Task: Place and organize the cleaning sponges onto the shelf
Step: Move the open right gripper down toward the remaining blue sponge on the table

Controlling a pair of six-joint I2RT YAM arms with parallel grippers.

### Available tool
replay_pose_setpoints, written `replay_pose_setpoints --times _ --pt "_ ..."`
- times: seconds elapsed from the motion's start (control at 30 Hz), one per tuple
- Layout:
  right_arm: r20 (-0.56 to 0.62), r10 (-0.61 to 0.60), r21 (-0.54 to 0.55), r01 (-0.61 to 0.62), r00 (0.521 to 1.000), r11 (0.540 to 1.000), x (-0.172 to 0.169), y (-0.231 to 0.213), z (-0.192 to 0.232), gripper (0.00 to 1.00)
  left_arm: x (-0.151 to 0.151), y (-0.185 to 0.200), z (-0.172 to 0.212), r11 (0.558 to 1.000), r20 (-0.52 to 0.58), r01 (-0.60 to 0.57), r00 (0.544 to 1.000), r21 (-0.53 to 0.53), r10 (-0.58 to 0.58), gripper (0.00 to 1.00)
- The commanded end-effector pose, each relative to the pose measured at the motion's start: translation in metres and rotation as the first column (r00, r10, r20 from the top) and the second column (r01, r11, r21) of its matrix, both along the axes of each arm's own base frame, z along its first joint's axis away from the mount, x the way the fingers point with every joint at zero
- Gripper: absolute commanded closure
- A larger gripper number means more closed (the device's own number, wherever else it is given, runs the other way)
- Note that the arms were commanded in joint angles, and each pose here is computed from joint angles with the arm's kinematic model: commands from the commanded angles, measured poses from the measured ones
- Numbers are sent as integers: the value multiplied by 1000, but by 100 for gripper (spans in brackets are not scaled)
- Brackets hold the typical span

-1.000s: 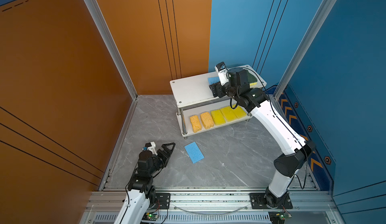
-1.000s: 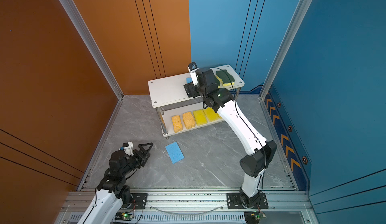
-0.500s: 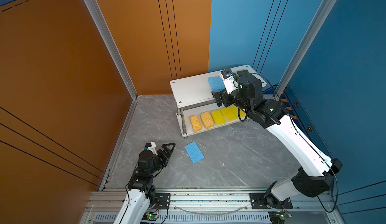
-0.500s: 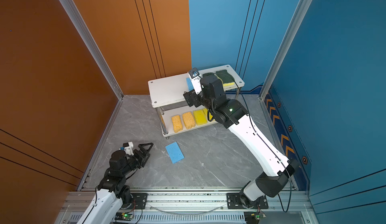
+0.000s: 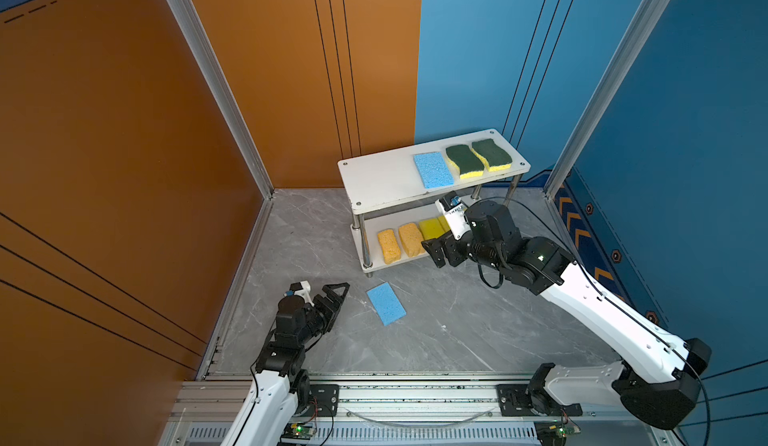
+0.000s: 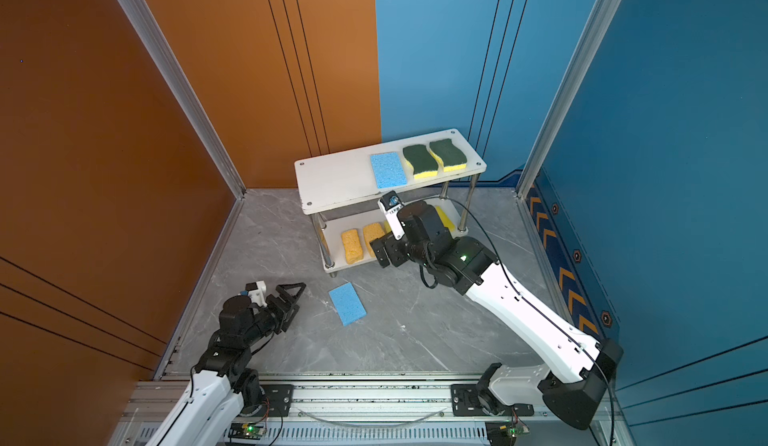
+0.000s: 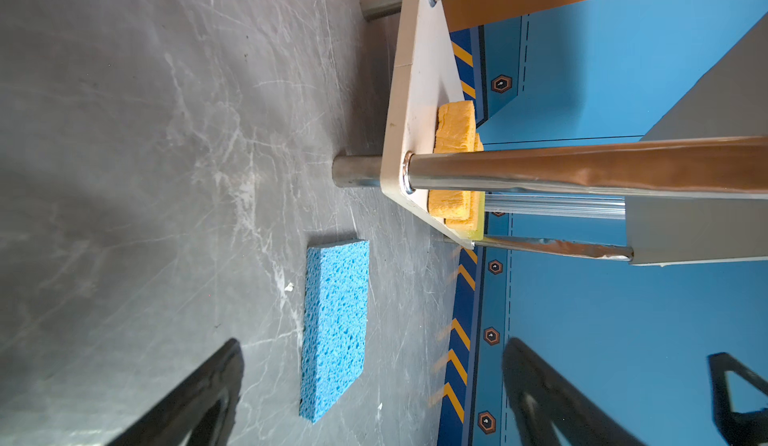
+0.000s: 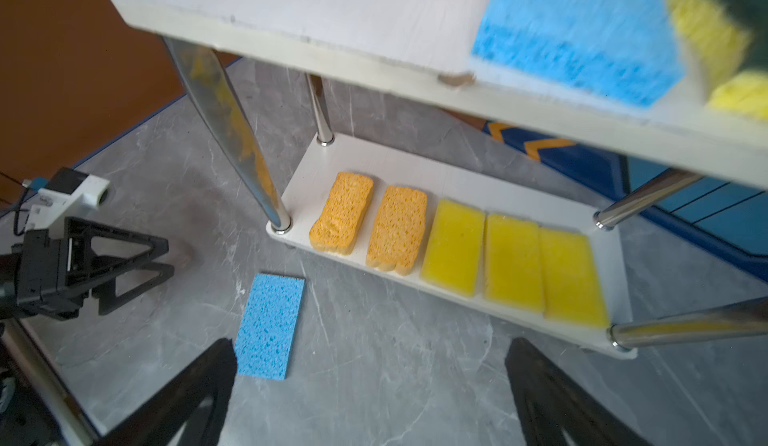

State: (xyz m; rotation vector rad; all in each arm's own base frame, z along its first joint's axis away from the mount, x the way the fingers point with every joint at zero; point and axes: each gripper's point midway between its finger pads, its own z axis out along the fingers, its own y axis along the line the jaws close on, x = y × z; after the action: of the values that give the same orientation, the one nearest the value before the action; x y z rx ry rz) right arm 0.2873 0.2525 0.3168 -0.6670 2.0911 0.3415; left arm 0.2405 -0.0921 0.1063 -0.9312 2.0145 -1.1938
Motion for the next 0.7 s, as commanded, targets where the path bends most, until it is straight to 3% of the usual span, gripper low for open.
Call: replay_pose_setpoints --times 0.0,0.2,0.67 --pt "-113 10 110 2 994 994 -12 13 -25 0 5 0 12 1000 38 7 999 12 -7 2" --pt "-192 49 223 -5 980 975 -22 38 -66 0 4 1 6 1000 21 6 1000 17 -6 2" --pt "-287 85 17 -84 954 996 -34 73 -154 0 5 3 4 1000 18 -5 1000 26 5 2"
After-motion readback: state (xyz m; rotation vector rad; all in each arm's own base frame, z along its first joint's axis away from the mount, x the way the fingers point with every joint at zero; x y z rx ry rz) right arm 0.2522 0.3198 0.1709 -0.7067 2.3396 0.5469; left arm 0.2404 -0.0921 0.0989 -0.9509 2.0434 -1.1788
